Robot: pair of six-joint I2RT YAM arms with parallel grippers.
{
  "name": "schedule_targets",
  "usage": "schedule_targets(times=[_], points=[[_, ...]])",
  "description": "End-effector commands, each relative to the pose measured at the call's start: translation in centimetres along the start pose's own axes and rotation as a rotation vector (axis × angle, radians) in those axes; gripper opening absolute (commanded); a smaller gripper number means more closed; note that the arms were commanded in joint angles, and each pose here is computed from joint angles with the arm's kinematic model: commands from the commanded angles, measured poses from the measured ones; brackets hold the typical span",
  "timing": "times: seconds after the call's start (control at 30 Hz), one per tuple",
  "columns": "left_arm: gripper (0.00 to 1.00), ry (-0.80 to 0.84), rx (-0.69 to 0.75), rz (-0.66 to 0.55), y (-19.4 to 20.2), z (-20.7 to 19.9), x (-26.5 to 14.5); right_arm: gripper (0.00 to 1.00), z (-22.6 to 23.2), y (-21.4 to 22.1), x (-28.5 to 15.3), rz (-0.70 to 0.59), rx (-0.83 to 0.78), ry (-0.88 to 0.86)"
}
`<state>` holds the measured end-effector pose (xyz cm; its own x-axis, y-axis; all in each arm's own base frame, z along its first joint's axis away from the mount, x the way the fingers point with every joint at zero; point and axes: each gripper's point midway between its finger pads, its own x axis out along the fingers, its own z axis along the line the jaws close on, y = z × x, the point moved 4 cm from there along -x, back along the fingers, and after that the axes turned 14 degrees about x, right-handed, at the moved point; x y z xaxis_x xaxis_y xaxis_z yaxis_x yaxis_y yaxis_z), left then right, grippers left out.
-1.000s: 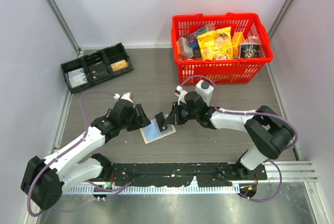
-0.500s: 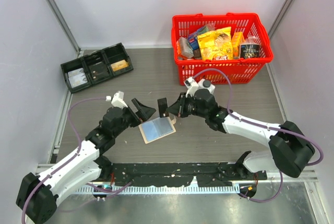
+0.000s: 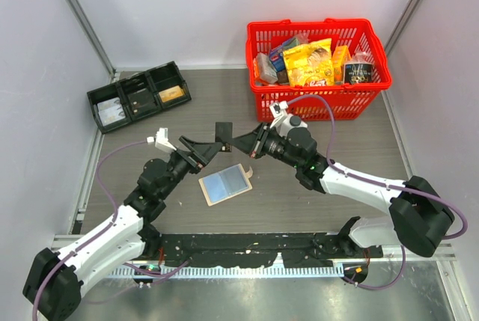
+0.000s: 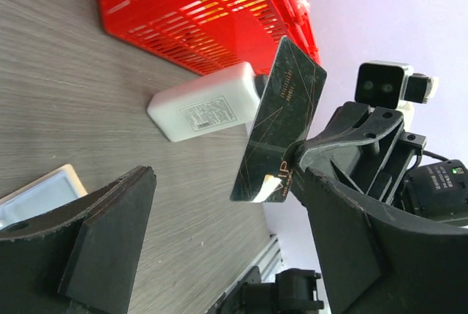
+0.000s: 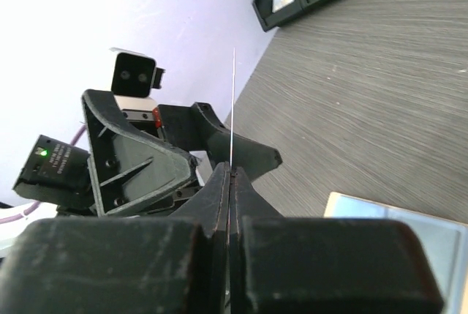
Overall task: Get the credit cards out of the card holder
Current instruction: Place the credit card in the storage box.
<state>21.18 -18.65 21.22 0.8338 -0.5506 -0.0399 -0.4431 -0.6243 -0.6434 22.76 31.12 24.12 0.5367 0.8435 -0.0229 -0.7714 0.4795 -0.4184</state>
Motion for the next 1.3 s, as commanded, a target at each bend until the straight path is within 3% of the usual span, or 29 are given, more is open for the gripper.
schedule_targets(times=[0.0, 0.17, 0.47, 0.53, 0.73, 0.87, 1.0, 1.1, 1.27], points=[[0.83, 0.139, -0.026, -0.053, -1.5, -2.9, 0.2, 0.01, 2.7, -0.3, 0.3, -0.046, 0.017, -0.110], [0.65, 0.184, -0.046, -0.054, -1.6, -3.6, 0.7, 0.01, 3.0, -0.1, 0.4, -0.044, 0.023, -0.122], [0.10, 0.238, -0.047, -0.073, -2.2, -4.6, 0.3, 0.01, 2.7, 0.1, 0.1, -0.041, 0.025, -0.114], [0.01, 0.228, -0.031, -0.071, -2.1, -4.5, 0.1, 0.11, 2.7, 0.2, 0.0, -0.030, 0.010, -0.110], [0.00, 0.160, 0.114, -0.027, -2.1, -4.0, -0.5, 0.64, 2.8, -1.3, -1.5, -0.048, -0.148, -0.031], [0.00, 0.157, 0.321, 0.080, -2.1, -4.8, -1.0, 0.84, 4.4, -3.0, -3.0, 0.011, -0.386, 0.027], [0.00, 0.207, 0.523, 0.241, -1.9, -6.2, -1.6, 0.85, 5.0, -3.4, -4.9, 0.157, -0.668, 0.087], [0.00, 0.286, 0.637, 0.347, -2.0, -7.6, -2.1, 0.85, 5.5, -3.1, -6.7, 0.256, -0.761, 0.099], [0.00, 0.446, 0.773, 0.483, -2.0, -9.6, -3.2, 0.84, 8.7, -3.6, -8.8, 0.295, -0.892, 0.006]])
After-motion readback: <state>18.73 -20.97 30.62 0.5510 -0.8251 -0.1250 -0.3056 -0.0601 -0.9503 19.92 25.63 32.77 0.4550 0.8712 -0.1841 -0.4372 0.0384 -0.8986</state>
